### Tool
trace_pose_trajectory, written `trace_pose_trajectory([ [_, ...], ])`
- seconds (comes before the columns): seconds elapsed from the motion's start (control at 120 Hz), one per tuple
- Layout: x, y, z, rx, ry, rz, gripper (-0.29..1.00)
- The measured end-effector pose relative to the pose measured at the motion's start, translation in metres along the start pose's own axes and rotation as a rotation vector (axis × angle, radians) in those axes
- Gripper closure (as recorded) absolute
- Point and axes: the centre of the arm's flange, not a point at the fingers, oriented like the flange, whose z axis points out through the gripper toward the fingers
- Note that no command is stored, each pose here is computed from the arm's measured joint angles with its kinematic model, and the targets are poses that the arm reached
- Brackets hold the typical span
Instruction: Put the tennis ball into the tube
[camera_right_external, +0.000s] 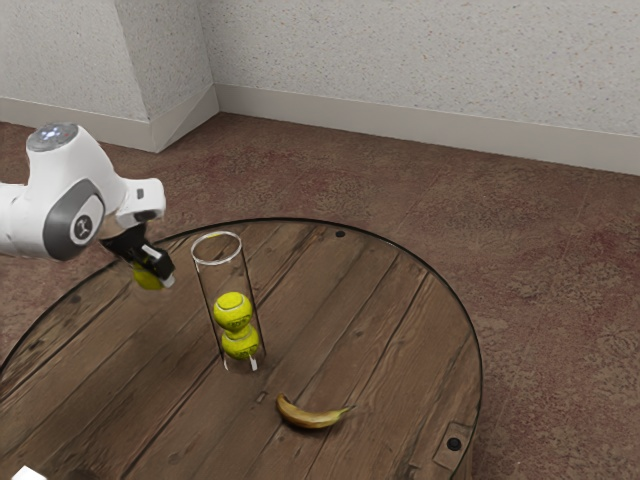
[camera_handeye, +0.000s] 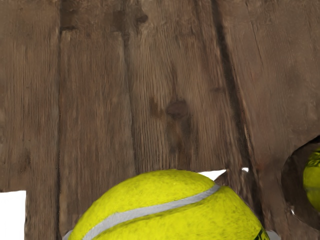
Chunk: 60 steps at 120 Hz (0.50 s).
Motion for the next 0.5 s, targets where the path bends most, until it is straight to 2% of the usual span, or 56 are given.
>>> trace_pose_trajectory([
  [0.225, 0.041, 0.033, -0.096, -0.052, -0.063, 0.035, 0.43],
  [0.383, 0.075, 0.042, -0.077, -0.141, -0.152, 0.048, 0.43],
  [0.5, 0.089, 0.048, -0.063, -0.178, -0.193, 0.063, 0.44],
])
